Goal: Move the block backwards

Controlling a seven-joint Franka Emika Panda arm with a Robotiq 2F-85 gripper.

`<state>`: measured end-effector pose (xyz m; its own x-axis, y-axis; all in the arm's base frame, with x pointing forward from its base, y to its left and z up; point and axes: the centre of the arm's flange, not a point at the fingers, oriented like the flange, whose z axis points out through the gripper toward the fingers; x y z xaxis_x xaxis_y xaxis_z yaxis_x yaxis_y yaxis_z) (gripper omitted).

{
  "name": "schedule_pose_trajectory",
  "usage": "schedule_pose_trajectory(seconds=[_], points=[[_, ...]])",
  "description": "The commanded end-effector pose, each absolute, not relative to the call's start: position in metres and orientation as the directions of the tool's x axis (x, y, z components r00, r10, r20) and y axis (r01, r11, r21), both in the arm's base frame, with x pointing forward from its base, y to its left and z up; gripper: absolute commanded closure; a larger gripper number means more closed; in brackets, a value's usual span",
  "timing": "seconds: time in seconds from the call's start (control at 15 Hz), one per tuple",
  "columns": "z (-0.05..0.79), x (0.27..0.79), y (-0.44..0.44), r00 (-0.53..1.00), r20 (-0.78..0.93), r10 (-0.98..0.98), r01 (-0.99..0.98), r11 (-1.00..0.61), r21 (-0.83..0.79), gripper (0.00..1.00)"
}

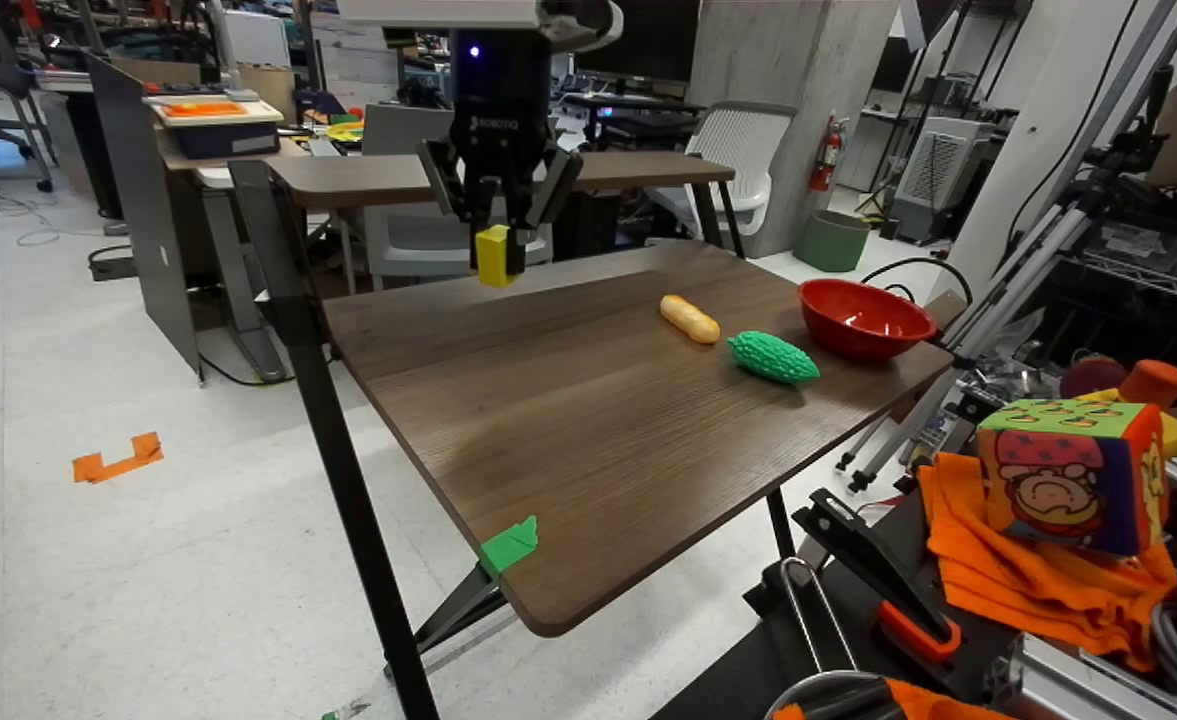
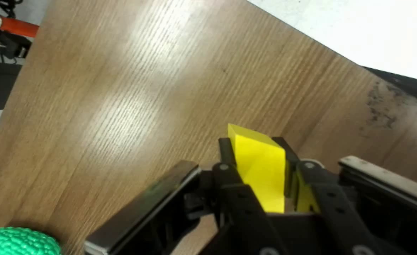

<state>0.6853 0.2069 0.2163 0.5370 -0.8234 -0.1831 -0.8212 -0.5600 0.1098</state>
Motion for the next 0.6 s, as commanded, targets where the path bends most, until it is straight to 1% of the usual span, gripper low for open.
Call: schedule_pose_trajectory(seconds=[0.0, 0.33, 0.53], points=[[0.201, 0.739, 0.205, 0.404, -0.236, -0.884, -0.901, -0.429, 0.065, 0.92], [0.156, 0.773, 0.202, 0.216, -0.295, -0.931, -0.973, -0.229, 0.009, 0.92], [0.135, 0.780, 0.209, 0.164, -0.276, -0.947, -0.986, -0.168, -0.008, 0.92]])
